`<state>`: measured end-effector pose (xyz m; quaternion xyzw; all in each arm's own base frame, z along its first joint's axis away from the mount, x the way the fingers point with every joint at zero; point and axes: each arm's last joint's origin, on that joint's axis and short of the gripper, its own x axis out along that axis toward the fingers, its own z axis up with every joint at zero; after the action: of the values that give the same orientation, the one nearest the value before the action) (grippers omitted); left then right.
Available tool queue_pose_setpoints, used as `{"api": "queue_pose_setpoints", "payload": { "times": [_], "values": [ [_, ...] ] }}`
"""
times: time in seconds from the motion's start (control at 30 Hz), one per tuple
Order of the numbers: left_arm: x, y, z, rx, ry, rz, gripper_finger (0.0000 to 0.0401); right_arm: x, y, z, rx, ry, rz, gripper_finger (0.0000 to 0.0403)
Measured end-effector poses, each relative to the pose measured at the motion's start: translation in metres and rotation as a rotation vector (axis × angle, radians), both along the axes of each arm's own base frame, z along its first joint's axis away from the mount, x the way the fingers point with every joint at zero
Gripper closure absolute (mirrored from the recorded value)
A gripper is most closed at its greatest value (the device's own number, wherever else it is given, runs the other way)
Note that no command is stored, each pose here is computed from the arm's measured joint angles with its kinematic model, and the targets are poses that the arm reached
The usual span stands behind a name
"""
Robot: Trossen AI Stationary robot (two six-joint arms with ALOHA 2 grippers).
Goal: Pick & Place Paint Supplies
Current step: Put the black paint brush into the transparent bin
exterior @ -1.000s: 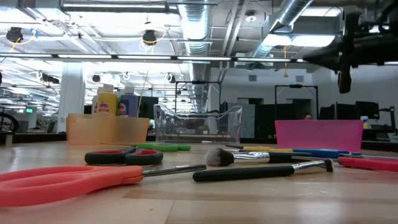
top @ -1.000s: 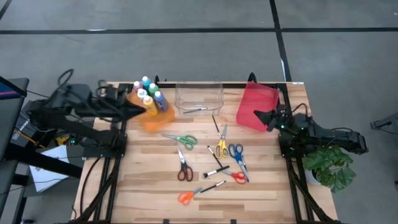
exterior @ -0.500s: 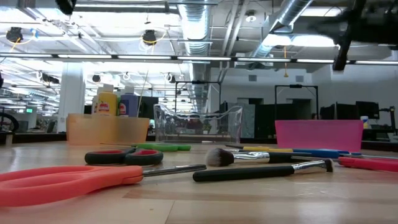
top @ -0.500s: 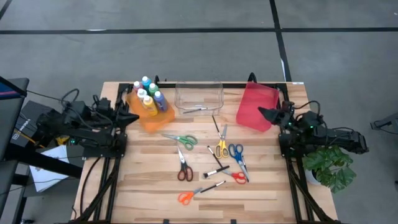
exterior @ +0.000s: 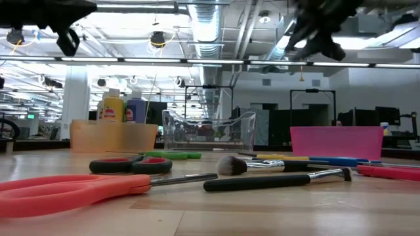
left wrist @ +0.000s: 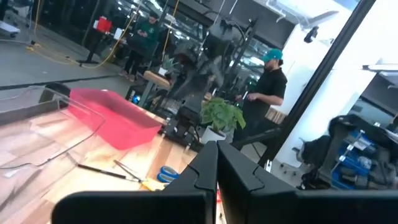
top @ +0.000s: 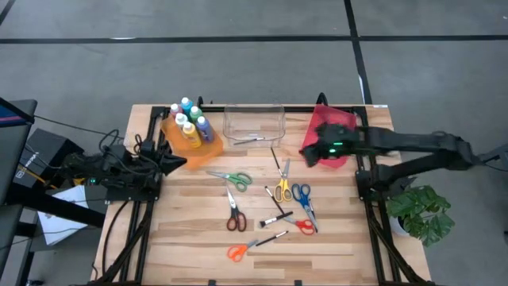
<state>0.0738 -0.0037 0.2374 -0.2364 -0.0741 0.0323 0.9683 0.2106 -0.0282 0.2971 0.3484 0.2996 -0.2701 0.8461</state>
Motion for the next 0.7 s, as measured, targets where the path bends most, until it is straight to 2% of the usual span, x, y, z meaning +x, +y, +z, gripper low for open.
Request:
{"api": "queue_pose_setpoints", "payload": {
  "times": [0.17,0.27,0.37,0.47,0.57,0.7],
  "values": [
    [0.006,-0.001,-0.015,-0.021,0.019,-0.007,0.0401,0.067,-0.008,-0.014,0.022,0.389,0.044,0.0215],
    [0.009,-0.002,-0.025,-0.04,0.048,-0.014,0.0401,0.109,-0.012,-0.034,0.021,0.501,0.071,0.019],
    [0.012,-0.002,-0.033,-0.05,0.063,-0.031,0.0401,0.139,-0.016,-0.063,0.033,0.593,0.107,0.0178],
    [0.015,-0.003,-0.042,-0.062,0.067,-0.054,0.0401,0.156,-0.02,-0.095,0.103,0.672,0.147,0.0175],
    [0.018,-0.004,-0.051,-0.067,0.059,-0.063,0.0401,0.162,-0.024,-0.122,0.134,0.745,0.153,0.0175],
    [0.022,-0.005,-0.066,-0.088,0.056,-0.065,0.0401,0.167,-0.027,-0.134,0.132,0.738,0.169,0.0175]
  ]
}}
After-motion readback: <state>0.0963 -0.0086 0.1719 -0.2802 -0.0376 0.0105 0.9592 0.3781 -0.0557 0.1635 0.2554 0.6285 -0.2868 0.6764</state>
